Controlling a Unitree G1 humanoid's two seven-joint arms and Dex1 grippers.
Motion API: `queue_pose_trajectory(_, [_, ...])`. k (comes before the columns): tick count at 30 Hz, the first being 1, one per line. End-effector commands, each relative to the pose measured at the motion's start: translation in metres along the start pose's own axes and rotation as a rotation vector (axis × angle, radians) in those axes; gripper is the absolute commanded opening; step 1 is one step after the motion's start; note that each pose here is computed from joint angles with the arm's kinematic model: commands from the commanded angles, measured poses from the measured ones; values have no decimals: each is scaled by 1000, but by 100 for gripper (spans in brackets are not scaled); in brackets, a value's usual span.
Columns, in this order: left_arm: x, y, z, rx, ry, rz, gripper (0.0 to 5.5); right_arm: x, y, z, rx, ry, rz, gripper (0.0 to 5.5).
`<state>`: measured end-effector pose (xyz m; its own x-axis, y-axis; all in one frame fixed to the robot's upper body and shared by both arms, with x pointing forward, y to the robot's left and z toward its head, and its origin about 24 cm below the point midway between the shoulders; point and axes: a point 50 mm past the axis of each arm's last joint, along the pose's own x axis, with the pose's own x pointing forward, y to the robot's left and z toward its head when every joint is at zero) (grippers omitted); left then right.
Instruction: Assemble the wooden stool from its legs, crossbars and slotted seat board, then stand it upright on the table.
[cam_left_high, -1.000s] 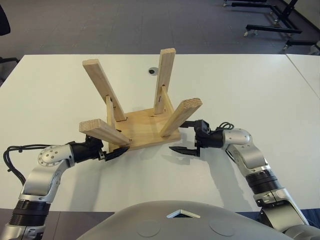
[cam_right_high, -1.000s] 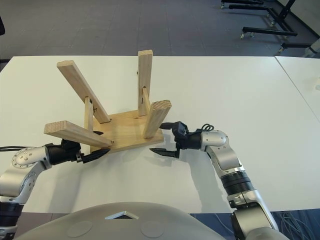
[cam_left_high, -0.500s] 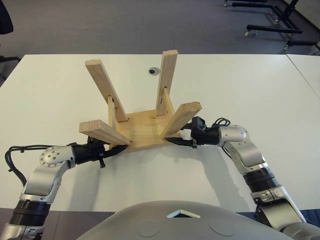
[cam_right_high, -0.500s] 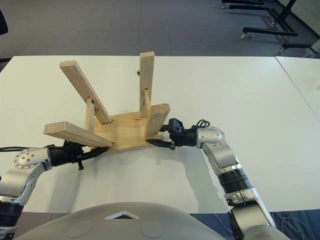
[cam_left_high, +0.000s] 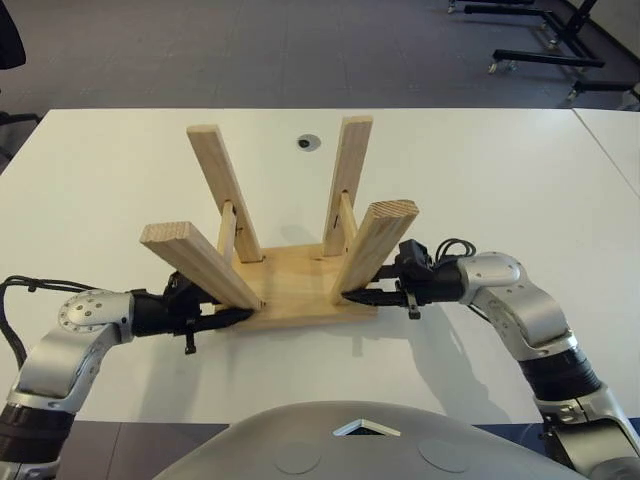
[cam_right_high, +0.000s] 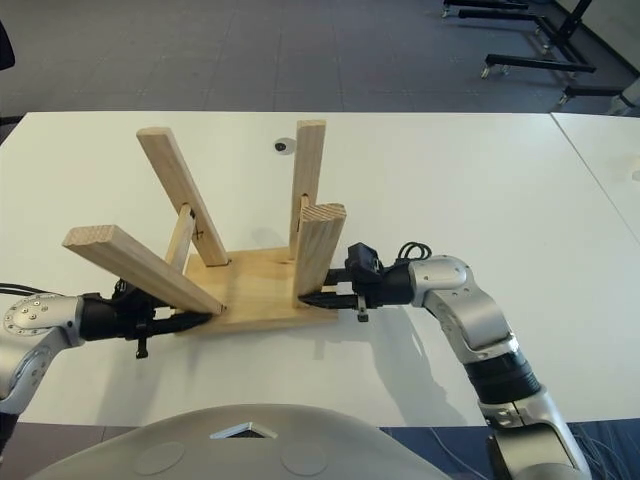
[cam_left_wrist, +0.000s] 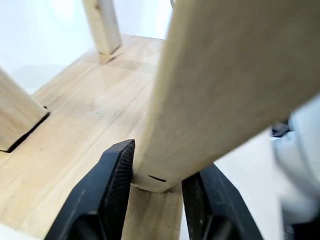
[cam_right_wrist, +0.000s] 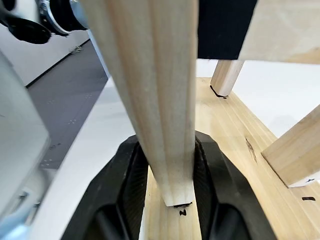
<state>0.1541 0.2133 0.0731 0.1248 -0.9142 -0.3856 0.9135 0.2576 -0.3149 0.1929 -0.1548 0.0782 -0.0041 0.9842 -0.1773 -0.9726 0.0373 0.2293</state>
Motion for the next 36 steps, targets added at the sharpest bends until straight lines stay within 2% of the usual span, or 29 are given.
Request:
queue_pose_trajectory(1, [11, -44, 5, -145, 0, -283, 141, -28, 22, -27, 230, 39, 59, 115])
queue_pose_trajectory(4, [12, -60, 14, -262, -75, -355, 141, -40, 29, -19, 393, 13, 60, 109])
queue_pose_trajectory(10, [10, -58, 32, -365, -233, -347, 141, -54, 25, -3, 581, -39, 42, 107])
queue_pose_trajectory(13, [10, -52, 30, -414, -242, -316, 141, -60, 14, 2, 601, -52, 8, 107])
queue_pose_trajectory(21, [15, -27, 3, -458, -167, -166, 141, -71, -8, -14, 724, -5, -104, 107])
queue_pose_trajectory(23, [12, -20, -1, -449, -179, -115, 163, -74, -12, -14, 728, -28, -108, 168])
queue_pose_trajectory(31, [-12, 5, 10, -367, -284, 13, 273, -82, -26, -22, 742, -144, -150, 310])
queue_pose_trajectory(36, [-28, 11, 6, -365, -306, 79, 354, -80, -30, -21, 704, -213, -193, 404])
